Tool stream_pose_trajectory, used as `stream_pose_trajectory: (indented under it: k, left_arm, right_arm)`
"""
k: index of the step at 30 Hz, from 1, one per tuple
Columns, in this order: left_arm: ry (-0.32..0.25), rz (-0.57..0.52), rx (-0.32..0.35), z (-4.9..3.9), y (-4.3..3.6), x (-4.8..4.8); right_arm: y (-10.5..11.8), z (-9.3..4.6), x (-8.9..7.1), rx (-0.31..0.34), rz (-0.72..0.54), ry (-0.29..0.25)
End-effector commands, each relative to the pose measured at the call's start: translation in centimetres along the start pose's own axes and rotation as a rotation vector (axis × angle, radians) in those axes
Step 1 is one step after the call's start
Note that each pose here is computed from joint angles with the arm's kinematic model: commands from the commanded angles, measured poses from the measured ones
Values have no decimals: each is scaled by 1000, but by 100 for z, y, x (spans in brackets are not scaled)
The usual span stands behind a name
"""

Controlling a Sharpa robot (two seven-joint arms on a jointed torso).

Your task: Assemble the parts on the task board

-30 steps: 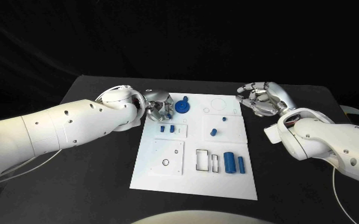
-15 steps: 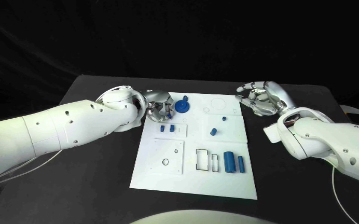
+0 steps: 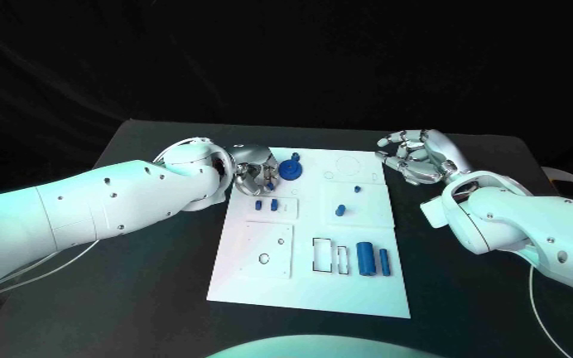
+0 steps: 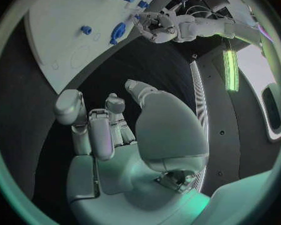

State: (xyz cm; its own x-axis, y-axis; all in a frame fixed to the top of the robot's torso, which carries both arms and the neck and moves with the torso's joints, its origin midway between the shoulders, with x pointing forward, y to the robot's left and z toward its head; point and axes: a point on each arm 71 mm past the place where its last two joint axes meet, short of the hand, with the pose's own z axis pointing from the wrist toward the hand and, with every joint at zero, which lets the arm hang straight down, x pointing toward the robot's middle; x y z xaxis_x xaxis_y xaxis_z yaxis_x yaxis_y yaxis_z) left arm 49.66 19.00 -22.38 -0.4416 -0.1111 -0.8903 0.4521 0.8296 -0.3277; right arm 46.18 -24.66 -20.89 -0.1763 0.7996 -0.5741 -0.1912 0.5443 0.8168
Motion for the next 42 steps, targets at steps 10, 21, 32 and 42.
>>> stream_pose_trajectory:
  k: [10, 21, 32, 42]
  left_arm:
    - [-11, -6, 17, 6, -36, -1]
    - [15, -4, -4, 24, -27, 19]
    - [20, -3, -9, 25, -21, 26]
    - [-4, -6, 6, 17, -30, 12]
  right_arm:
    - [8, 4, 11, -14, -7, 9]
    - [7, 5, 11, -14, -7, 9]
    - [3, 4, 9, -13, -7, 8]
    - [-3, 2, 7, -12, -8, 8]
